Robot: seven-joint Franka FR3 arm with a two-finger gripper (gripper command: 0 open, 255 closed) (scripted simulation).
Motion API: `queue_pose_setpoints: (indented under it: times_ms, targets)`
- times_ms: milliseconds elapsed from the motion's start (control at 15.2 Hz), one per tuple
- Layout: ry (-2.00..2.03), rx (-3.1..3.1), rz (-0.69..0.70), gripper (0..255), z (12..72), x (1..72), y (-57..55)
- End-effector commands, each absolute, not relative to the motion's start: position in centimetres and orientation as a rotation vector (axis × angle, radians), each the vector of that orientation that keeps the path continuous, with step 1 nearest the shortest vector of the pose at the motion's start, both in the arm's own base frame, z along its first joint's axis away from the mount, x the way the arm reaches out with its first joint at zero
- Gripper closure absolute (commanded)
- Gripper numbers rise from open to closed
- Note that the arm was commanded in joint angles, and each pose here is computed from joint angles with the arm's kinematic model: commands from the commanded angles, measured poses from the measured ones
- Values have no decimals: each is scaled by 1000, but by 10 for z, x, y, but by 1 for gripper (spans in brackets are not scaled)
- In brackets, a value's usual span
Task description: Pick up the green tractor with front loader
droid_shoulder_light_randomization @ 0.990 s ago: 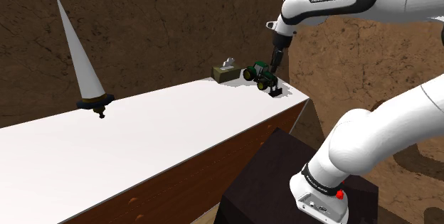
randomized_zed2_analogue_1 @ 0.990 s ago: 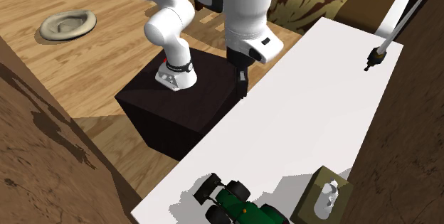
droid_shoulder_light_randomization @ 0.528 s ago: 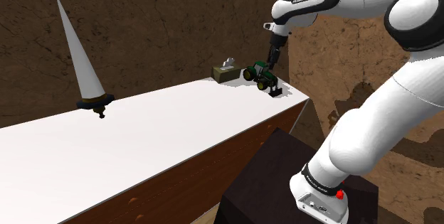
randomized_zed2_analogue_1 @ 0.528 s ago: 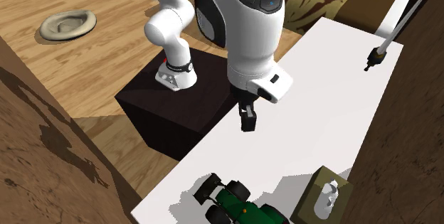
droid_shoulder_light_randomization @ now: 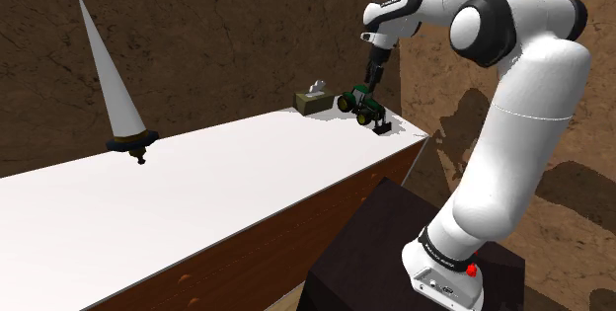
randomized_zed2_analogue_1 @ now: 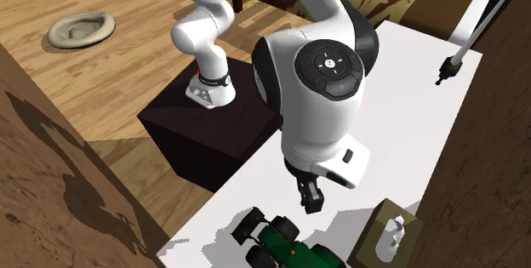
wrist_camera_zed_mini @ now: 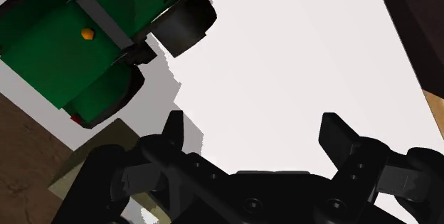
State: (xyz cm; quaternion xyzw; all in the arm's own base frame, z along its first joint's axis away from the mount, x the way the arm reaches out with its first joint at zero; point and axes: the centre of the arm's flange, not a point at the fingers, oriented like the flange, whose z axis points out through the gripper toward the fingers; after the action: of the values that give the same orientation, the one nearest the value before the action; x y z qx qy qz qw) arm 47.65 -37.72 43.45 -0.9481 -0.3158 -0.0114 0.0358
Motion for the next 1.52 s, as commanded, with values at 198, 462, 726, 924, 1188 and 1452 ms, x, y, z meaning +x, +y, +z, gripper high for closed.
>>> queue_pose_setpoints:
  times_ms: [198,462,726,924,1188,1452]
  targets:
    - [-1071,-2874,-56,0,414,515,-429]
    - [-1147,-2842,-72,0,400,549,-466]
    - [-1189,-2824,-80,0,387,569,-487]
    - [-1189,-2824,-80,0,371,569,-487]
    - [-1189,-2824,-80,0,352,569,-487]
    - [-1189,-2824,-80,255,351,569,-486]
